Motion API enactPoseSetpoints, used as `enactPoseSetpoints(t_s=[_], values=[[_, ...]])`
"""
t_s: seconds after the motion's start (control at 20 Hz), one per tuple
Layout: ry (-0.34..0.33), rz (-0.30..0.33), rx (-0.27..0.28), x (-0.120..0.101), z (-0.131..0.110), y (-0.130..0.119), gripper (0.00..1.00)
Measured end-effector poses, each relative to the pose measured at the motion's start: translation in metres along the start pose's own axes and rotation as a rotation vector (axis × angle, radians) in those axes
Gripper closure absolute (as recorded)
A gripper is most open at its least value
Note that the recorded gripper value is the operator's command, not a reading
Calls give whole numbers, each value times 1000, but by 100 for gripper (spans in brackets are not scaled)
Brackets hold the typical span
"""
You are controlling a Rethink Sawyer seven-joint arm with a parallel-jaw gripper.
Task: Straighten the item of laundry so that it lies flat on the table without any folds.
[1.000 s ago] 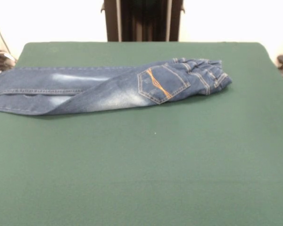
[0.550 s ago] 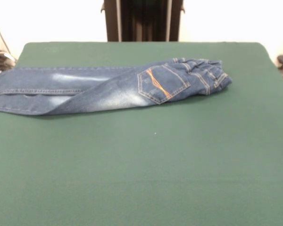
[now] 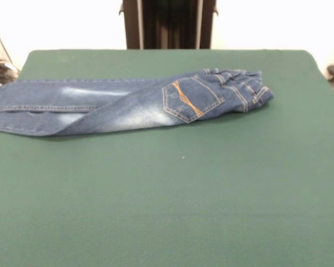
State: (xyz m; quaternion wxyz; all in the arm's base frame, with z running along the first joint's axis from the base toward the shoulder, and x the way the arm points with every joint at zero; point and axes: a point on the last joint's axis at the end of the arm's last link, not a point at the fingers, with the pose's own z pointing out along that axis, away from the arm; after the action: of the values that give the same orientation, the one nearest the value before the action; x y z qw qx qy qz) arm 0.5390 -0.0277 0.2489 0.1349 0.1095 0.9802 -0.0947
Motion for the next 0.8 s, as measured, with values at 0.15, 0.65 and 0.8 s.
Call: enactPoseSetpoints(t_s=[0.15,0.65,0.8], values=[[-24,3,11,4,17,-13,0],[-35,-64,-9,25,77,-10,0],[-18,-70,-16,31,87,-6,0]])
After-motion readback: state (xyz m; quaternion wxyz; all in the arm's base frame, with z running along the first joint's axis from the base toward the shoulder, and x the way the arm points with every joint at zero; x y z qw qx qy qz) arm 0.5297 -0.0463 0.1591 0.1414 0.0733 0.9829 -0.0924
